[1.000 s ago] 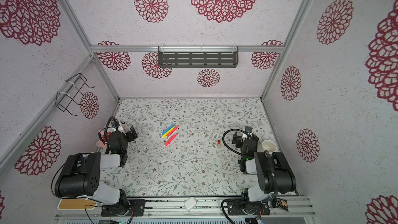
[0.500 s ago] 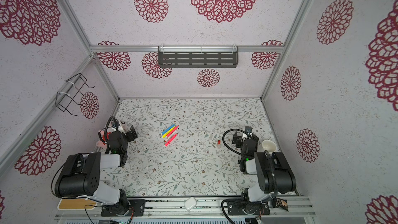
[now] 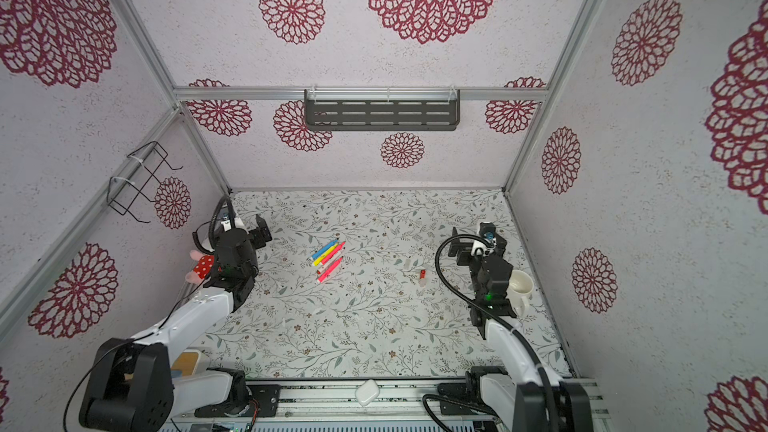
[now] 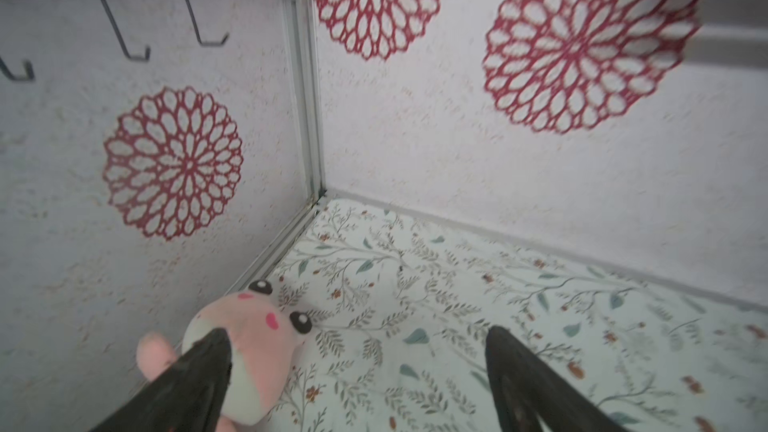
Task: Insert the pens into the pen caps
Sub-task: 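Move the left gripper over the markers while the right gripper moves toward the caps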
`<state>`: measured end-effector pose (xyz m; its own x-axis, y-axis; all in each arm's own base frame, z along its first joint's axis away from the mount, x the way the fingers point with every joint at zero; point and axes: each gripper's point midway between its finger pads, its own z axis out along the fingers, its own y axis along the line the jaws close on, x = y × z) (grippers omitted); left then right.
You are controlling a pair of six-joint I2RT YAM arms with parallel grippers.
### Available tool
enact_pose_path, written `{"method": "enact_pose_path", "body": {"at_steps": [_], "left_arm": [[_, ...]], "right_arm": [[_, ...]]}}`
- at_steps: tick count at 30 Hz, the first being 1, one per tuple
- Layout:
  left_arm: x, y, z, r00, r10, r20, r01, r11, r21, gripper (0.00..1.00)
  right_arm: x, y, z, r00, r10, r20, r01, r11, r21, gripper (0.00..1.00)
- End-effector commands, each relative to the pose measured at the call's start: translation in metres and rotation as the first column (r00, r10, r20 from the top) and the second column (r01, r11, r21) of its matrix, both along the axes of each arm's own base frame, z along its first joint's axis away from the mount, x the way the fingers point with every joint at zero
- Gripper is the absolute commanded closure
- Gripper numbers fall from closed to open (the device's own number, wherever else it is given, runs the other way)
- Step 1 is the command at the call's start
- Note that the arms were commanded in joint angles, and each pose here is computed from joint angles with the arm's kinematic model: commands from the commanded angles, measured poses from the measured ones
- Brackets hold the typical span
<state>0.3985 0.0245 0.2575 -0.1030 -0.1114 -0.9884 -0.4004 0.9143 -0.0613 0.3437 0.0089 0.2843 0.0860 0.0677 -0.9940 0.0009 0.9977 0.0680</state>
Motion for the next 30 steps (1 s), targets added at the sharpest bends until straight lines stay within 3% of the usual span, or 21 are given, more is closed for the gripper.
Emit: {"method": "enact_pose_path", "body": {"at_steps": [1, 2, 3, 6, 9, 13, 19, 24, 30], "left_arm": [[-0.014, -0.023, -0.014, 0.989, -0.089, -0.116, 0.067, 0.981, -0.184, 0.03], [-0.015, -0.034, -0.014, 0.983, -0.141, -0.113, 0.112, 0.967, -0.231, 0.03], [-0.018, -0.047, -0.018, 0.975, -0.187, -0.121, 0.148, 0.949, -0.277, 0.03], [-0.030, -0.083, -0.030, 0.939, -0.286, -0.189, 0.225, 0.930, -0.292, 0.02], [-0.042, -0.123, -0.049, 0.868, -0.413, -0.276, 0.332, 0.896, -0.295, 0.02], [-0.055, -0.170, -0.077, 0.756, -0.549, -0.356, 0.433, 0.828, -0.357, 0.03], [-0.054, -0.216, -0.115, 0.650, -0.614, -0.447, 0.489, 0.789, -0.372, 0.01], [-0.043, -0.234, -0.146, 0.550, -0.617, -0.563, 0.485, 0.784, -0.386, 0.20], [-0.039, -0.235, -0.168, 0.511, -0.595, -0.620, 0.481, 0.796, -0.367, 0.27]], "right_arm": [[-0.032, -0.042, -0.020, 0.975, -0.201, -0.097, 0.222, 0.930, 0.294, 0.01], [-0.037, -0.041, -0.025, 0.978, -0.179, -0.109, 0.206, 0.919, 0.335, 0.01], [-0.039, -0.024, -0.022, 0.992, -0.076, -0.105, 0.107, 0.939, 0.326, 0.01], [-0.045, -0.002, -0.042, 0.971, 0.055, -0.232, 0.039, 0.923, 0.384, 0.01], [-0.053, -0.013, -0.064, 0.946, -0.001, -0.325, 0.150, 0.889, 0.433, 0.01], [-0.054, 0.012, -0.076, 0.902, 0.139, -0.408, 0.057, 0.900, 0.432, 0.01], [-0.054, 0.036, -0.084, 0.863, 0.266, -0.430, -0.060, 0.898, 0.437, 0.01], [-0.050, 0.039, -0.106, 0.807, 0.274, -0.524, -0.058, 0.919, 0.391, 0.04], [-0.047, 0.047, -0.121, 0.770, 0.293, -0.567, -0.073, 0.923, 0.378, 0.06]]}}
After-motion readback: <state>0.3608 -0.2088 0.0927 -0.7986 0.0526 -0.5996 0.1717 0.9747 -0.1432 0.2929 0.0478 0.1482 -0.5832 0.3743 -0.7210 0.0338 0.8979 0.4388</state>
